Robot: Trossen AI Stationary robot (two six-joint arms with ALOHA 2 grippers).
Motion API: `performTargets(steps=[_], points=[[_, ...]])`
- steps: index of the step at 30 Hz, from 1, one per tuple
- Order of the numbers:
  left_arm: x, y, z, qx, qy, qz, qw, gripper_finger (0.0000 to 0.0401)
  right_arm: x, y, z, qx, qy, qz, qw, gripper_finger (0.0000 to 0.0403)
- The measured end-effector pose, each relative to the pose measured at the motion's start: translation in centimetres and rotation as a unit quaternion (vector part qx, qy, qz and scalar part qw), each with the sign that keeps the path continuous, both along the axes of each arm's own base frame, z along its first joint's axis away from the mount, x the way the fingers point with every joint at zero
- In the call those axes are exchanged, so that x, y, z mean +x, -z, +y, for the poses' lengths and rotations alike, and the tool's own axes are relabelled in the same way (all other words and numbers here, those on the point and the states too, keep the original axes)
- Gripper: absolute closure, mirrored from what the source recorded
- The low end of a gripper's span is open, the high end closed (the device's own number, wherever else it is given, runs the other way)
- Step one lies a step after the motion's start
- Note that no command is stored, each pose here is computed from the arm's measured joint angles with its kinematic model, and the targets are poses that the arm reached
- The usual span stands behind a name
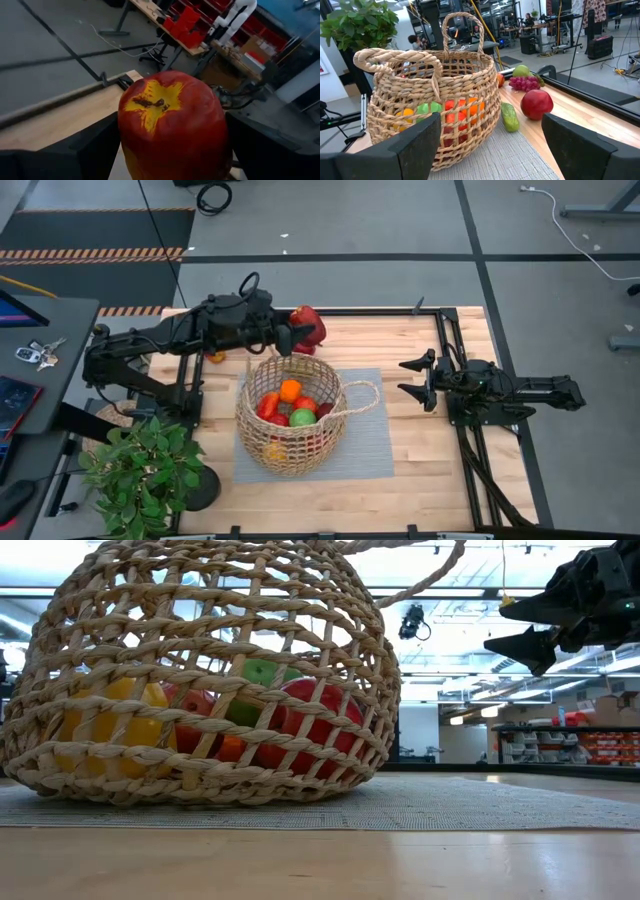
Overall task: Build produce basket
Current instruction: Put the red apple into the brown woven basket
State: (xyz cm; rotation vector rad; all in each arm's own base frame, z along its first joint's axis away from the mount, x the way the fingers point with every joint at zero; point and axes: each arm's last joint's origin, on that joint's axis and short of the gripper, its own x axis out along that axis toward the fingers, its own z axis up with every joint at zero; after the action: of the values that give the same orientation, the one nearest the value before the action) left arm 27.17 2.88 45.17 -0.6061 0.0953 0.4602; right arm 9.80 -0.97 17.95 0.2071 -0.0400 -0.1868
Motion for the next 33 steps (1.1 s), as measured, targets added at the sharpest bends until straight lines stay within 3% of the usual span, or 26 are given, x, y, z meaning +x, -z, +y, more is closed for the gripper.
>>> performTargets(steps=[9, 15, 21, 26, 33], points=[[0.1, 0.2, 0.2, 0.175, 0.007, 0.086, 0.981, 0.0053, 0.0, 0.0, 0.0, 0.000, 0.000, 0.000, 1.000, 0.0054], [1.3, 2.4, 0.3, 0.163, 0.025, 0.162, 0.973, 0.0053, 0.0, 0.0, 0.0, 0.000, 0.000, 0.000, 1.000, 0.0054], [3.4, 6.1, 0.0, 0.110, 0.128, 0.253, 0.952, 0.0053, 0.0, 0.0, 0.0, 0.000, 0.000, -0.002, 1.000, 0.0054], [4.7, 9.4, -0.2, 0.080, 0.195, 0.344, 0.915, 0.0053, 0.0, 0.0, 0.0, 0.000, 0.000, -0.003, 1.000, 0.0054], [5.5, 13.0, 0.8, 0.075, 0.222, 0.460, 0.856, 0.0053, 0.0, -0.1, 0.0, 0.000, 0.000, -0.004, 1.000, 0.0054]])
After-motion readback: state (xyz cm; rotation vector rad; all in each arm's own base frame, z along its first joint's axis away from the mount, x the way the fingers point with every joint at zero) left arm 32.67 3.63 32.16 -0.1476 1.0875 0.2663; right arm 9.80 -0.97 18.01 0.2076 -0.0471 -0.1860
